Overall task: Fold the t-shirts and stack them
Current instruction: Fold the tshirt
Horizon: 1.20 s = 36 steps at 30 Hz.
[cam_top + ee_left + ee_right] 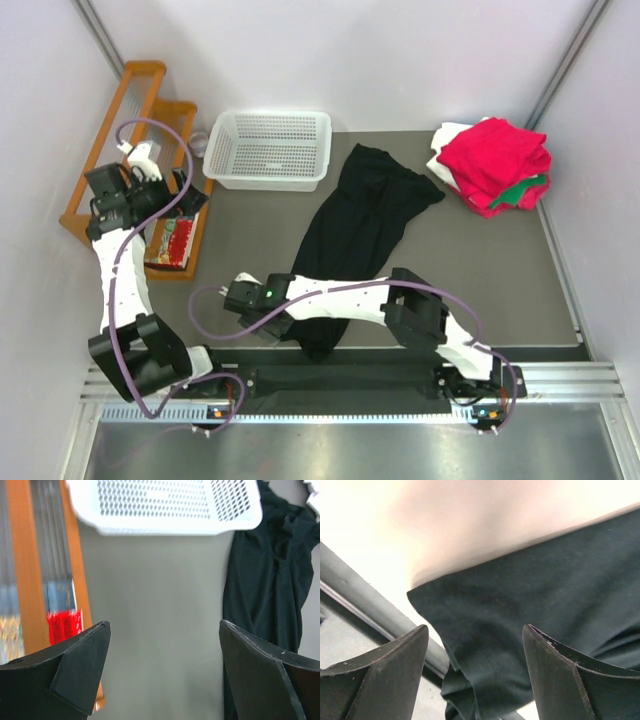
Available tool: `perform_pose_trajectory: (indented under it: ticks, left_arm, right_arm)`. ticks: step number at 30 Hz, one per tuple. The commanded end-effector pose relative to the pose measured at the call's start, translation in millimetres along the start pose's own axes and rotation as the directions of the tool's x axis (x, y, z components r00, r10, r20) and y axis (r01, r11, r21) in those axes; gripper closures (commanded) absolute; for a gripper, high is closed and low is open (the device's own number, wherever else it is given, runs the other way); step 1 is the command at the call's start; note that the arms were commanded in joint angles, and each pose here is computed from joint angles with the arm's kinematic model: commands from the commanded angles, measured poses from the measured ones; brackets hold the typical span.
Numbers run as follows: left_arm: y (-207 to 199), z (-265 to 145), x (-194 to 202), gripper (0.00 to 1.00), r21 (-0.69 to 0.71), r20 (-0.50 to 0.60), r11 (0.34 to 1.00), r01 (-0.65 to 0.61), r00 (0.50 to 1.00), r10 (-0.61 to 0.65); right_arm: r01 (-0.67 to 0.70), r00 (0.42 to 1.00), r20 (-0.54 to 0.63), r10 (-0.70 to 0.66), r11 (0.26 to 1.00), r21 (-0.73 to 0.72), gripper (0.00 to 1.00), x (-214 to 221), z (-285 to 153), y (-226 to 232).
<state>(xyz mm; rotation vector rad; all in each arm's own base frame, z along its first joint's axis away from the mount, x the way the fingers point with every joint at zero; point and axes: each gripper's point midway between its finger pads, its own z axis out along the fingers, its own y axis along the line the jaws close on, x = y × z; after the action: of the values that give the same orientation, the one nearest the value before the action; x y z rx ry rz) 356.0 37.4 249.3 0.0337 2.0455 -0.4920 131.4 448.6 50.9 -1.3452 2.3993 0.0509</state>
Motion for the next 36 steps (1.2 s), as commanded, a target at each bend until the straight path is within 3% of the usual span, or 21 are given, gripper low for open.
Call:
perform_pose_trajectory:
  ticks: [1, 7, 10, 13, 17, 19, 29, 36]
  left_arm:
    - [-20, 5, -55, 0.06, -0.002, 0.101, 0.995, -0.096, 0.99, 0.096]
    - [-24, 23, -48, 0.06, 0.018, 0.051, 0.998, -0.065, 0.997, 0.064]
    - [-28, 23, -48, 0.06, 0.015, 0.051, 0.996, -0.088, 0.995, 0.087]
    - [-31, 21, -47, 0.06, 0.014, 0.051, 0.994, -0.105, 0.993, 0.104]
    - [-29, 20, -41, 0.06, -0.001, 0.042, 0.991, -0.131, 0.99, 0.131]
    - [-28, 22, -35, 0.06, -0.002, 0.031, 0.992, -0.129, 0.991, 0.129]
    - [-35, 27, -28, 0.06, 0.01, 0.019, 0.989, -0.151, 0.988, 0.151]
    - [-40, 28, -31, 0.05, 0.003, 0.024, 0.984, -0.176, 0.984, 0.175]
  right_arm:
    - [0.055, 0.998, 0.003, -0.055, 0.998, -0.012, 0.25, -3, 6, 15]
    - [0.078, 0.997, -0.022, -0.078, 0.997, -0.015, 0.27, 0, 17, 20]
    - [0.081, 0.996, -0.031, -0.081, 0.997, -0.012, 0.35, 2, 22, 22]
    - [0.082, 0.996, -0.028, -0.082, 0.997, -0.008, 0.49, 0, 26, 22]
    - [0.077, 0.997, -0.027, -0.077, 0.997, -0.006, 0.79, -4, 31, 21]
    - [0.07, 0.997, -0.017, -0.07, 0.998, -0.008, 0.85, -10, 31, 20]
    - [0.014, 0.998, 0.067, -0.011, 0.999, -0.044, 0.84, -61, 30, 14]
    - [0.021, 0.998, 0.067, -0.013, 0.992, -0.126, 0.83, -63, 44, 23]
